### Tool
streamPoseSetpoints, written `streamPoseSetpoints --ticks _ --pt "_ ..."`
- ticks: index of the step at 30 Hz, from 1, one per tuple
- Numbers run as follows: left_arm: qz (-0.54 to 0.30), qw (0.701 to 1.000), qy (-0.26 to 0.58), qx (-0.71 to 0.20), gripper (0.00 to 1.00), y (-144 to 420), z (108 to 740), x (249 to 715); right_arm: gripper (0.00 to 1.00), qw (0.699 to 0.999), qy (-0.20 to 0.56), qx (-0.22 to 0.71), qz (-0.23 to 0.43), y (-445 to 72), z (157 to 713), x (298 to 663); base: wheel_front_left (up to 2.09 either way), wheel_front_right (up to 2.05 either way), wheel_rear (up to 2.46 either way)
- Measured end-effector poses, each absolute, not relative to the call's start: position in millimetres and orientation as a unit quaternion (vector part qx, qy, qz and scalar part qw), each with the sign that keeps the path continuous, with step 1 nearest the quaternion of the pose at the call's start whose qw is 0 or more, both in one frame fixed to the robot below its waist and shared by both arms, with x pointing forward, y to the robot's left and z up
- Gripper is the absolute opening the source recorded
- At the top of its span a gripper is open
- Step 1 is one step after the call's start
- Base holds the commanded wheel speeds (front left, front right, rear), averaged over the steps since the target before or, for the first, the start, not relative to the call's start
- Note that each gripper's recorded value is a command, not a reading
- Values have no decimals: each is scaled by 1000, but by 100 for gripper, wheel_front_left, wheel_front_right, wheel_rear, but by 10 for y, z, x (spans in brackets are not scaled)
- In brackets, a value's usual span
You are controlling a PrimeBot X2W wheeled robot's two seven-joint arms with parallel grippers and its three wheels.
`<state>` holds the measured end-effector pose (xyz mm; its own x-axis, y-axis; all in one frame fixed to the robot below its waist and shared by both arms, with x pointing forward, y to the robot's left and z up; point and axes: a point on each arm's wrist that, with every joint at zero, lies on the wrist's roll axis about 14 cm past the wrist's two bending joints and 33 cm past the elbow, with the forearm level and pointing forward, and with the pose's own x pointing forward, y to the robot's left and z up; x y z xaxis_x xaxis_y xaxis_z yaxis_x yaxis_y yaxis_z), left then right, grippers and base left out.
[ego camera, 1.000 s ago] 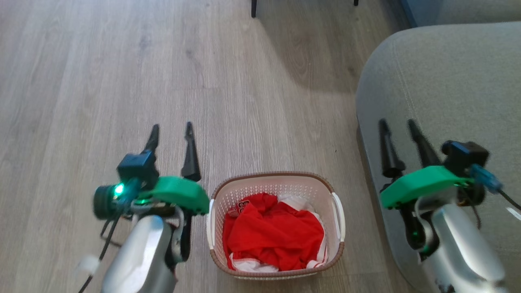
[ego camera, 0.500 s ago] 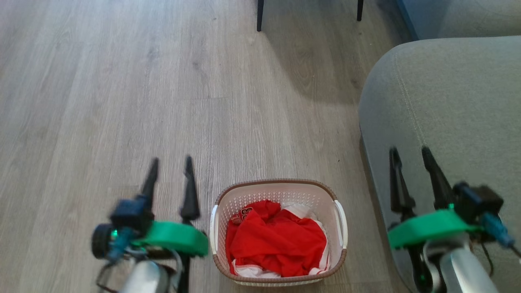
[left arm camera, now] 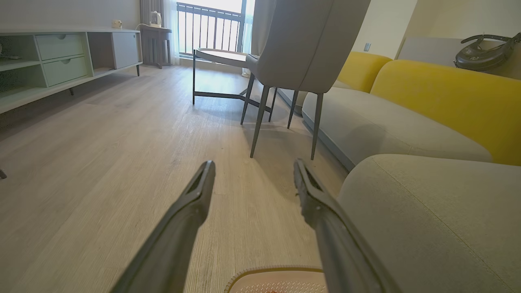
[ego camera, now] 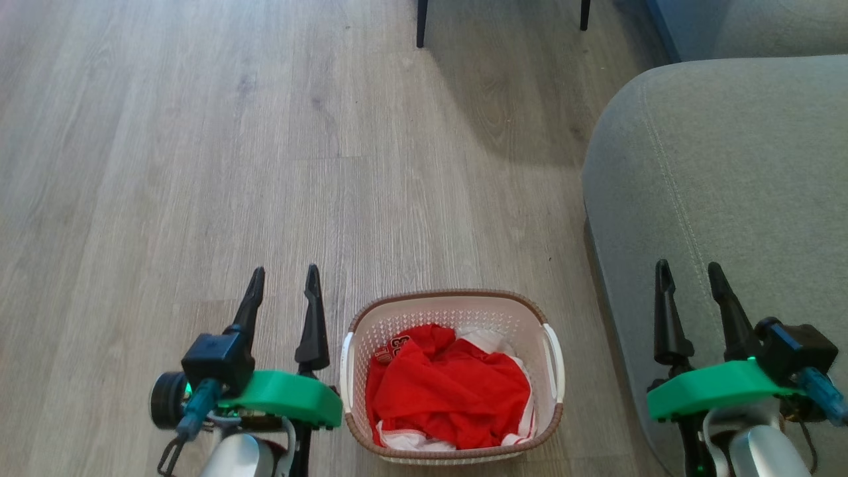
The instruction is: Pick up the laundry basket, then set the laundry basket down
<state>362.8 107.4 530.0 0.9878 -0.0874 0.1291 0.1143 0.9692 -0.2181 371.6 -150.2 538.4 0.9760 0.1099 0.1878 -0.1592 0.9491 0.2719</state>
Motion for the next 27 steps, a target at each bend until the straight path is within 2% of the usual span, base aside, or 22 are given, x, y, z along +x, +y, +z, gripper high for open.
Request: streamPoseSetpoints --ticks 27 --pt "-63 988 -61 -126 100 1037 5321 3626 100 983 -87 146 72 -1478 5400 3696 0 0 0"
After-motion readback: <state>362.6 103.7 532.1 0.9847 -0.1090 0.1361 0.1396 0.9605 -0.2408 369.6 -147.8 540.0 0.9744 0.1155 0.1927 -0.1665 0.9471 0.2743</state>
